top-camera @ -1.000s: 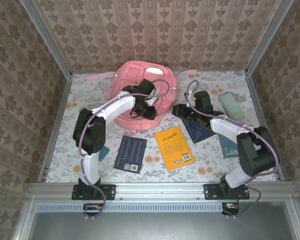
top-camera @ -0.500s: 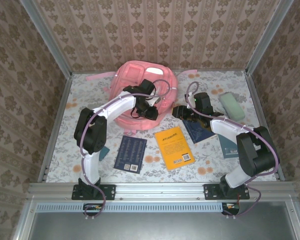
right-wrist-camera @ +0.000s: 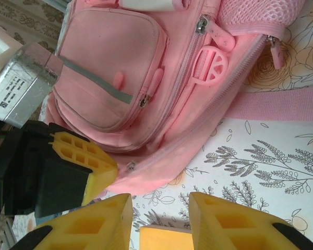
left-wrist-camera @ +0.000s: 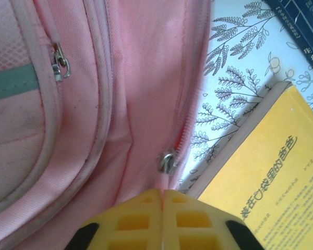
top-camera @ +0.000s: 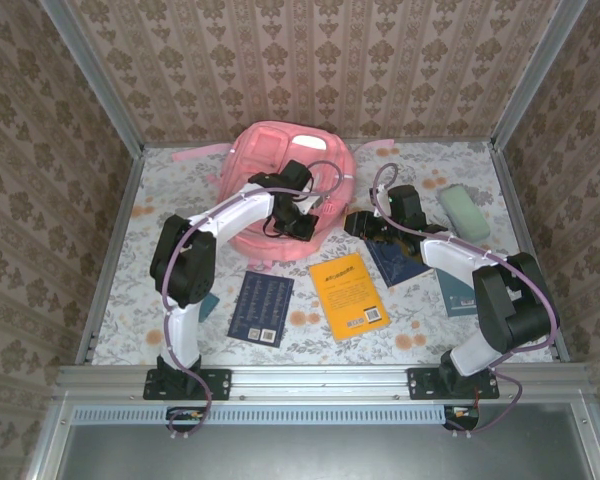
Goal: Pack the student bag
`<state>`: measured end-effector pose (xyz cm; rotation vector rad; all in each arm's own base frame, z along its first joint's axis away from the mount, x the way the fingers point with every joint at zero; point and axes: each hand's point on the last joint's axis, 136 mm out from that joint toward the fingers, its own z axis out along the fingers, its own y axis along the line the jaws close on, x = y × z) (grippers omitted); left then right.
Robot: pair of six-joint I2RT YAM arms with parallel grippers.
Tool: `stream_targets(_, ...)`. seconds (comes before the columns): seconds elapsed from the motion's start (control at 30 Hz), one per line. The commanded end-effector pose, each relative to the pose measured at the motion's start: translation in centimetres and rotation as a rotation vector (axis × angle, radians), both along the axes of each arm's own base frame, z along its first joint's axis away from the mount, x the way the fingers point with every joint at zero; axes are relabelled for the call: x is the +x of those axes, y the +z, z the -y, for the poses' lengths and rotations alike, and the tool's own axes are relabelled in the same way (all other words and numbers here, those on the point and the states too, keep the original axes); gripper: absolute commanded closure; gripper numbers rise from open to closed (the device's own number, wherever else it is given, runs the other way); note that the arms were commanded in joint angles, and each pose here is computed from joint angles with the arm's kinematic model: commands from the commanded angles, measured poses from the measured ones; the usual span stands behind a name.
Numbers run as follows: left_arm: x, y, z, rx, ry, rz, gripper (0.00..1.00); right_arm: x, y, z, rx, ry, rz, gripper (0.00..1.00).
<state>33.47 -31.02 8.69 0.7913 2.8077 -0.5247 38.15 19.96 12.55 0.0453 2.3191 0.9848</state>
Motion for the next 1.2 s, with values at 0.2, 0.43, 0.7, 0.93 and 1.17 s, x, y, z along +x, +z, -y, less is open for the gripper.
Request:
stream_targets(0.2,-0.7,0.4,-0.4,0.037,-0.012,0.011,1.0,1.4,-1.3,-1.9,-0.026,-0.034,-0.077,0.53)
stream_targets(0.43,-1.2,-0.2,-0.1,0.034,-0.027,-0.011,0.83,2.9,-3.6,-3.8,-0.053,-0.054,-0.158,0.54)
stream_targets(0.7,-1.8,-1.3,-0.7,0.104,-0.067,-0.005,0.81,3.8,-6.3,-4.5,-0.095,-0.099,-0.279,0.56)
stream_targets(0.93,-1.6,-1.0,-1.0,0.196,-0.107,0.084,1.0,4.1,-7.9,-4.9,-0.094,-0.156,-0.351,0.58)
stream_targets(1.17,-1.1,0.5,-1.6,0.323,-0.138,0.238,1.0,4.9,-8.2,-5.0,-0.034,-0.223,-0.357,0.89)
